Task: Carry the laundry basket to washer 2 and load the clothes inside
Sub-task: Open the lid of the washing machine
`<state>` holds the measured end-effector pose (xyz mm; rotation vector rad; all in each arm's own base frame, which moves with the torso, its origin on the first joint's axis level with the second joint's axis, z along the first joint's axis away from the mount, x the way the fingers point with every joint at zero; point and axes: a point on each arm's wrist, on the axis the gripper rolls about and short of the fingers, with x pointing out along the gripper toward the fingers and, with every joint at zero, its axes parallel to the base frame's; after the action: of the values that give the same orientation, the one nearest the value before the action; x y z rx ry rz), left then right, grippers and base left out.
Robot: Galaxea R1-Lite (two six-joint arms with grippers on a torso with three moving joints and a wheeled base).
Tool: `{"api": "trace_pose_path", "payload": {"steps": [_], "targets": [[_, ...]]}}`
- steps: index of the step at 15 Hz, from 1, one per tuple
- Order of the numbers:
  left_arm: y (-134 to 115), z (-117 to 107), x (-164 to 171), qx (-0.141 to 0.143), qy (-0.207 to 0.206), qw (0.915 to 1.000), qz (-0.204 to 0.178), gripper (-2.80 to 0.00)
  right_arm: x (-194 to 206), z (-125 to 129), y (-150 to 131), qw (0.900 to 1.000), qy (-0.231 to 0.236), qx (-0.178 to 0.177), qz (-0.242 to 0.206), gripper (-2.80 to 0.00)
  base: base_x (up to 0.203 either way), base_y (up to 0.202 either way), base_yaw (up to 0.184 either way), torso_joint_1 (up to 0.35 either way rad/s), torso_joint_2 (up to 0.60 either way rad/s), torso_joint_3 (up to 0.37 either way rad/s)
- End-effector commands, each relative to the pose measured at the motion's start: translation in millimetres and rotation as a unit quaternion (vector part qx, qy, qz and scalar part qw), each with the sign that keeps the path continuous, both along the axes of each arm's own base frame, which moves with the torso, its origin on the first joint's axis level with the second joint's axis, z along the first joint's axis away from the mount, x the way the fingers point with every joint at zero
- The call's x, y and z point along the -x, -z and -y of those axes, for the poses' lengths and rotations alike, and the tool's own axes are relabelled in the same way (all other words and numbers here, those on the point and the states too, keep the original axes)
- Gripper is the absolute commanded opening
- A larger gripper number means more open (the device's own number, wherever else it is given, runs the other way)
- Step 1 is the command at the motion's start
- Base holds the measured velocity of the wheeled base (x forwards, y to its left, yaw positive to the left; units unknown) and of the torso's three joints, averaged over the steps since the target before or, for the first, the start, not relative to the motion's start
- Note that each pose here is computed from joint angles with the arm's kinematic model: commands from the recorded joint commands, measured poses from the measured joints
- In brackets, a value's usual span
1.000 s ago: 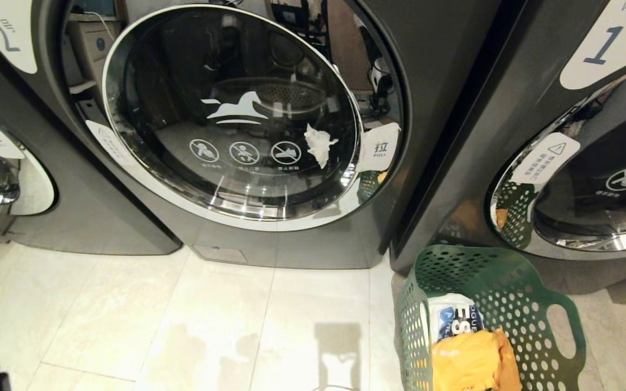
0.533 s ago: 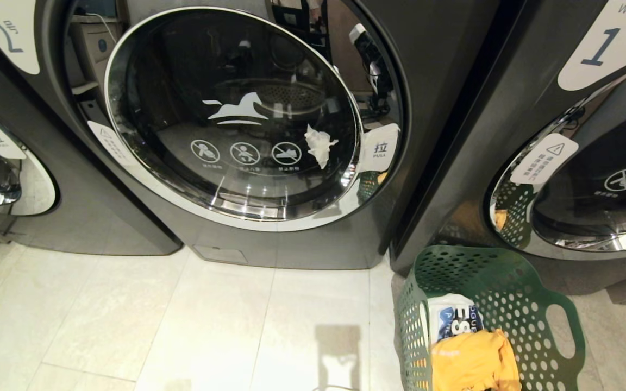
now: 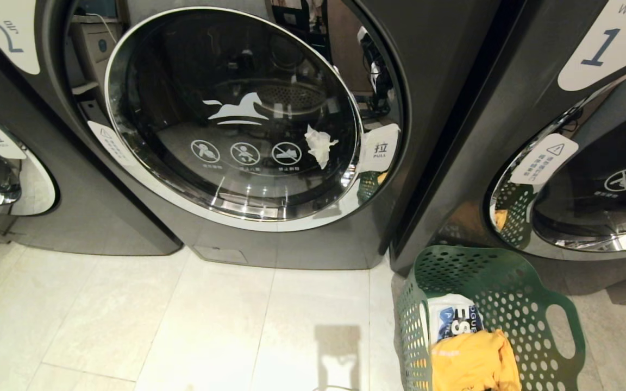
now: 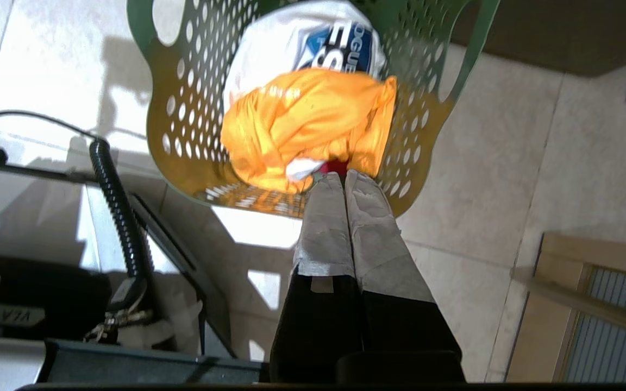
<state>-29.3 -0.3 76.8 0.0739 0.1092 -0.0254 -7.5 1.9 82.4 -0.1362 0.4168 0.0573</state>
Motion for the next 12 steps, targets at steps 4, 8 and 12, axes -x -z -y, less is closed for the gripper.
{"api": "trace_pose_path", "payload": {"steps": [4, 8, 12], "targets": [[0.3, 0.0, 0.3, 0.018, -0.003, 0.9998, -0.001, -2.80, 21.5, 0.5, 4.4, 0.991, -0.005, 0.012, 0.130, -2.80, 0.000, 0.000, 0.000, 0.000, 0.00, 0.000], [0.4, -0.4, 0.2, 0.016, -0.010, 0.9998, 0.000, -2.80, 22.9, 1.0, 6.0, 0.990, 0.008, -0.019, 0.143, -2.80, 0.000, 0.000, 0.000, 0.000, 0.00, 0.000], [0.1, -0.4, 0.1, 0.014, -0.011, 0.9998, 0.001, -2.80, 22.5, 1.0, 6.5, 0.989, 0.008, -0.019, 0.144, -2.80, 0.000, 0.000, 0.000, 0.000, 0.00, 0.000]]}}
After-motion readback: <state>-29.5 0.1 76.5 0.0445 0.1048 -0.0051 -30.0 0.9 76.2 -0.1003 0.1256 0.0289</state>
